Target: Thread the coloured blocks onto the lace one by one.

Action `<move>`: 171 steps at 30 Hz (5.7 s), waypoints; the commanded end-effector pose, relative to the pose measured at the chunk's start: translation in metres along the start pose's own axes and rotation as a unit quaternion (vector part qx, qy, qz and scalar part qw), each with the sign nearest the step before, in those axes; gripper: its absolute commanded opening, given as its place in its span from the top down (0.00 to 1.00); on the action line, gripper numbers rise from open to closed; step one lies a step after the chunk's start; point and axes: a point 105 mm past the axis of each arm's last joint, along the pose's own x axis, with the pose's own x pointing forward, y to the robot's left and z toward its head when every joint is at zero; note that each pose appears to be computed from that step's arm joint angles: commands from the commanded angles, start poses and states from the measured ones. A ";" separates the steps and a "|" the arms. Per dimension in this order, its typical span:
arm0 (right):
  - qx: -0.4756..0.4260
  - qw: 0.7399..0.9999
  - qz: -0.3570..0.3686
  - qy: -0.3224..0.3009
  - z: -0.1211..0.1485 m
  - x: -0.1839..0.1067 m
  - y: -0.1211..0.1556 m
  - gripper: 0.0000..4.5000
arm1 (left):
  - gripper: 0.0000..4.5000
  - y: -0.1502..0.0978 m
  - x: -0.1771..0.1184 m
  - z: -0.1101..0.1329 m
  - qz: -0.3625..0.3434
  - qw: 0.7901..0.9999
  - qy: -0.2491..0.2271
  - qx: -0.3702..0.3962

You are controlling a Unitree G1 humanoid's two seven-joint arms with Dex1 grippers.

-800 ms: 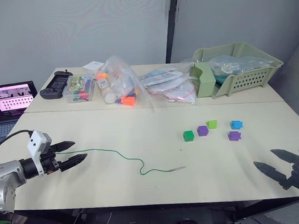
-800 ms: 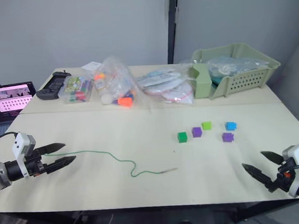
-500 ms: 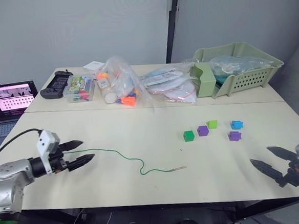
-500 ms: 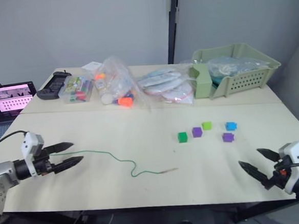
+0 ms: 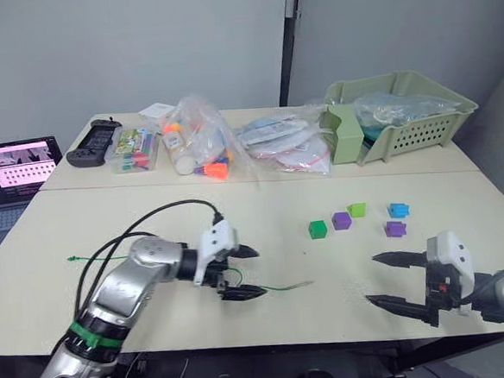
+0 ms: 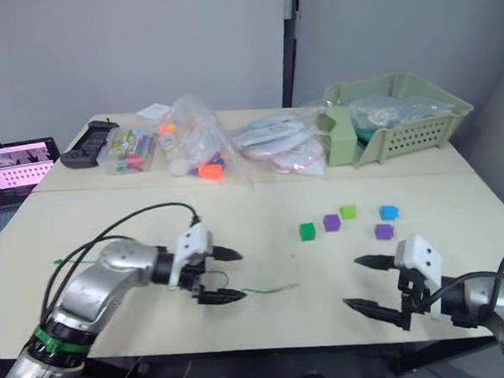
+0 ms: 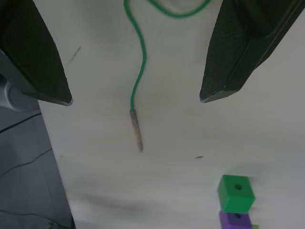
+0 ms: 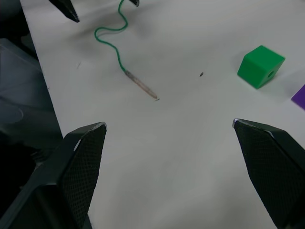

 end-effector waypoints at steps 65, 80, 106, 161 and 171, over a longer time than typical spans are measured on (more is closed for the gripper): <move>0.162 0.811 -0.558 -0.063 0.007 -0.010 -0.139 0.00 | 0.99 0.005 -0.020 0.011 0.020 0.997 0.075 0.031; 0.244 0.806 -0.537 0.034 -0.012 -0.009 -0.194 0.00 | 0.99 -0.001 -0.018 0.010 0.025 0.997 0.073 0.020; 0.196 0.828 -0.521 -0.067 0.037 -0.013 -0.149 0.74 | 1.00 0.000 -0.023 0.007 0.030 0.996 0.082 0.011; -0.195 0.968 0.141 0.074 0.013 0.096 0.002 0.01 | 1.00 -0.025 -0.037 -0.010 -0.020 0.993 0.120 0.013; -0.212 0.959 0.178 0.059 0.009 0.115 -0.014 0.13 | 1.00 -0.031 -0.037 -0.010 -0.016 0.993 0.121 0.005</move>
